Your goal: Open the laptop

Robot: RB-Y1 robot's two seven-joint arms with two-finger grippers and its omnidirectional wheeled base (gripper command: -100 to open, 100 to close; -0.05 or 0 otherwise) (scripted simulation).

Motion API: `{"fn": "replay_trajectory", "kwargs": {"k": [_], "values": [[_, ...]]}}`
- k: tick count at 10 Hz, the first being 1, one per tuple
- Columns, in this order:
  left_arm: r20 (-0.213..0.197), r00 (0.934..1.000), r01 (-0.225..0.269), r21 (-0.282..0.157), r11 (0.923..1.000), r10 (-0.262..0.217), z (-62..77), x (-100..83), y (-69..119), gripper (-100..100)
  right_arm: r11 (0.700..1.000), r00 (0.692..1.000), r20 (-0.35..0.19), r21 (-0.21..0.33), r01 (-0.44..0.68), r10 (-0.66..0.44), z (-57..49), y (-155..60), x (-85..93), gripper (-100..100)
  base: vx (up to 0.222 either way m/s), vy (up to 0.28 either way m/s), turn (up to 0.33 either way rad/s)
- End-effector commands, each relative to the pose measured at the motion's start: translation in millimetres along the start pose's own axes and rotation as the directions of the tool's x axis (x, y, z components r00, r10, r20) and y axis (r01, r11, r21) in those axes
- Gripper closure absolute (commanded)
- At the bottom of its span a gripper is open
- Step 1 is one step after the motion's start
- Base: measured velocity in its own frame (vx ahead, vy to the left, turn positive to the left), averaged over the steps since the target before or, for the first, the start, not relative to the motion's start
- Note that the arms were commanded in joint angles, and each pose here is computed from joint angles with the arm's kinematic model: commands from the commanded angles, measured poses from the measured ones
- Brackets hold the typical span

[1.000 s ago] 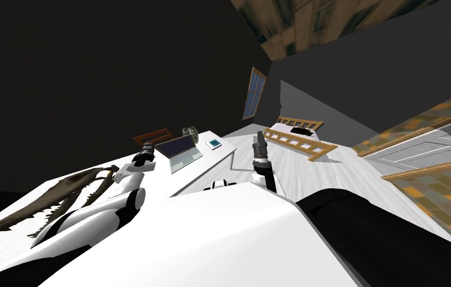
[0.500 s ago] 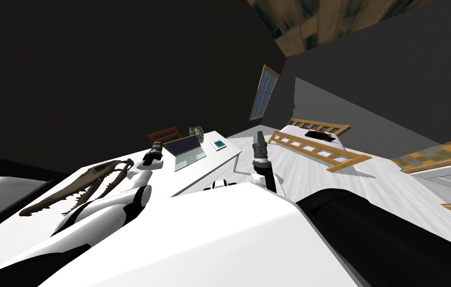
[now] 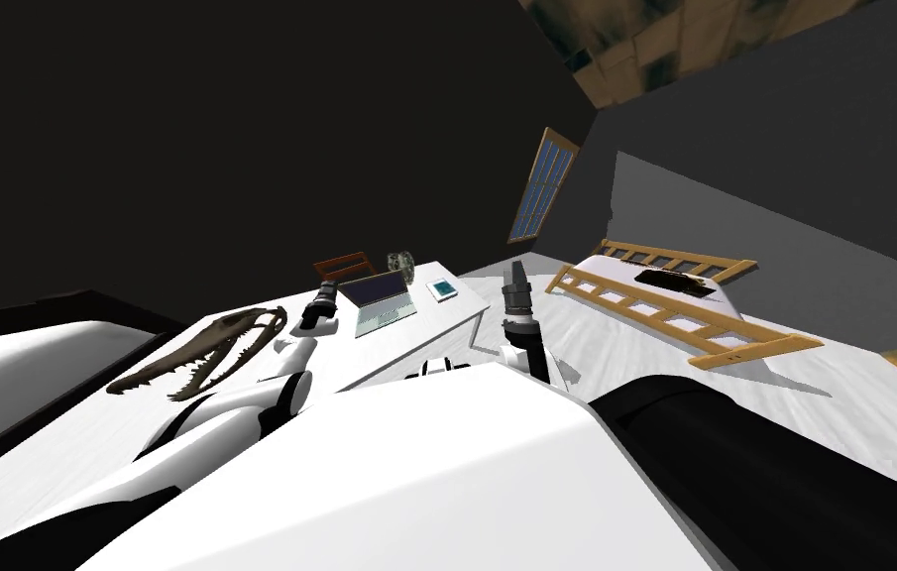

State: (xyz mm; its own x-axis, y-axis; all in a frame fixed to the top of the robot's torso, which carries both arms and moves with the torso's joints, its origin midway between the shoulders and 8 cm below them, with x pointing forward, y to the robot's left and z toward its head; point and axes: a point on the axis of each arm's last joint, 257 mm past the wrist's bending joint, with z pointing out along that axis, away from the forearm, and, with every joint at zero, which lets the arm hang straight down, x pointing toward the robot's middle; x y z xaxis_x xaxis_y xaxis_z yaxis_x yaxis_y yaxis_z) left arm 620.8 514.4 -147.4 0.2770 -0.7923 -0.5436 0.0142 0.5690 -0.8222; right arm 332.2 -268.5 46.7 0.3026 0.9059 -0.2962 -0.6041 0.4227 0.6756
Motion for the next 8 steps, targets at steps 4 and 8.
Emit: {"fn": "replay_trajectory", "kwargs": {"k": [4, 8], "values": [[-0.052, 0.9979, 0.046, 0.135, 0.9898, -0.039, -15.2, 79.5, -45.2, 100, 1.000, 1.000, 0.000, 0.000, 0.000, 0.000, 0.1, 0, 0.1, 0, 0.080, -0.026, 0.268], [-0.048, 0.9973, 0.063, 0.184, 0.9808, -0.055, -22.7, 104.7, -65.9, 100, 1.000, 1.000, 0.000, 0.000, 0.000, 0.000, 0.0, 0, 0.0, 0, 0.060, -0.028, 0.206]]}}
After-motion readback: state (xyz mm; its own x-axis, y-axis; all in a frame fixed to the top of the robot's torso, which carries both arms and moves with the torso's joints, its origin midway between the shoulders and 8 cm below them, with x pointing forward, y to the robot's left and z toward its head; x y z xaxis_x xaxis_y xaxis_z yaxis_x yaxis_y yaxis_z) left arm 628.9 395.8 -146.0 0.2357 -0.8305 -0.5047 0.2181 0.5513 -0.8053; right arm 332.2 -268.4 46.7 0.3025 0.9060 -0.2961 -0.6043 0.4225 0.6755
